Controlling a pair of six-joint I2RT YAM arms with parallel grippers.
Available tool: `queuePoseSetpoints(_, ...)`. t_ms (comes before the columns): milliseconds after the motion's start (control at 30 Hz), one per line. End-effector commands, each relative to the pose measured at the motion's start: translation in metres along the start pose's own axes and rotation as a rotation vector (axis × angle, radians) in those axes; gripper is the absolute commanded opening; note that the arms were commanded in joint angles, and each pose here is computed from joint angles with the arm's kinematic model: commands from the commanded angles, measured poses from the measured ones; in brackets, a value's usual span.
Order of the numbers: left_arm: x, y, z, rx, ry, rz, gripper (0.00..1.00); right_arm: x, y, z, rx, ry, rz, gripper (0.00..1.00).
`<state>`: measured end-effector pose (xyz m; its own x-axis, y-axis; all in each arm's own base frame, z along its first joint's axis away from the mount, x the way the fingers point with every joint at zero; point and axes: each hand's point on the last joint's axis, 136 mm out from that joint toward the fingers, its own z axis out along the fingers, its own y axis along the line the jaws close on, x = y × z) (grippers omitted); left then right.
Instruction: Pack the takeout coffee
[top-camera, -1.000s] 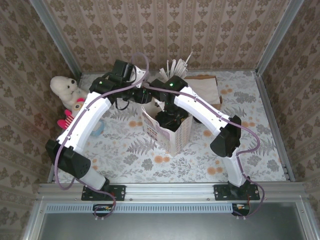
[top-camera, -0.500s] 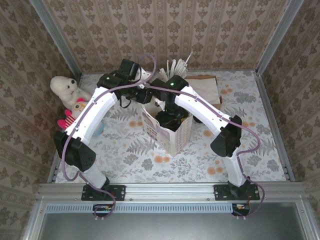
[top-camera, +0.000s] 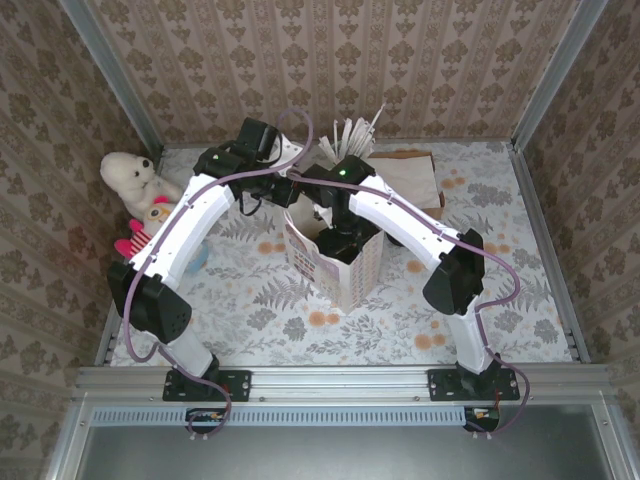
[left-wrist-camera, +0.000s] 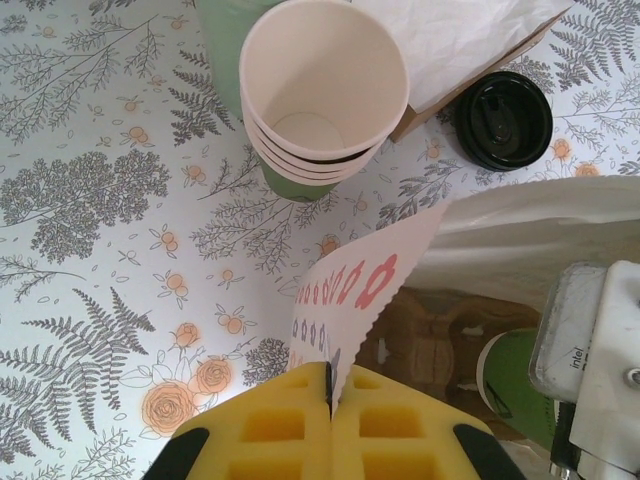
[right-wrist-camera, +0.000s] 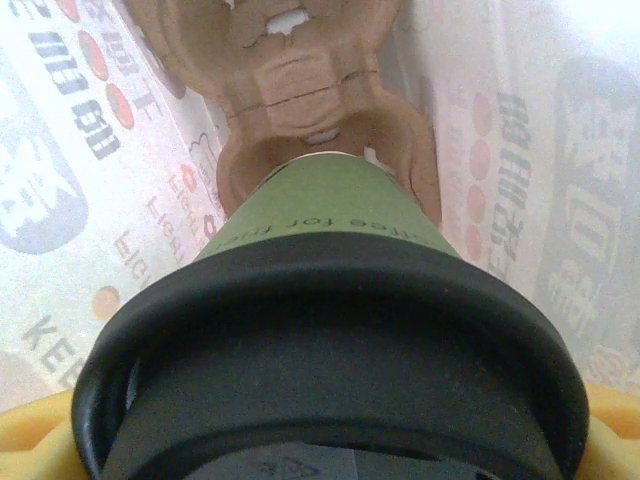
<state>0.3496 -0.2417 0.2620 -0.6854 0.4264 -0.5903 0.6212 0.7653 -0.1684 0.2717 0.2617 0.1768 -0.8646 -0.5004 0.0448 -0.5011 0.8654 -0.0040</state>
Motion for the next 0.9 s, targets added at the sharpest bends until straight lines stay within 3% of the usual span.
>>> queuePoseSetpoints(0,0.001,0.006,-0.011,-0.019,-0.013,0.002,0.00,0.048,-0.012,-0.008,0.052,0.167,0.003,0.45)
queuePoseSetpoints(267,0.000,0.014,-0.018,-0.045,-0.010,-0.001,0.00,0.046,-0.007,-0.010,0.018,0.150,-0.008,0.45)
queuePoseSetpoints(467,-0.006,-0.004,-0.022,0.026,-0.024,-0.003,0.00,0.042,0.000,-0.007,-0.013,0.135,-0.006,0.45)
queuePoseSetpoints(867,-0.006,0.002,-0.018,-0.012,-0.016,-0.022,0.00,0.034,0.004,-0.012,-0.035,0.098,-0.005,0.44)
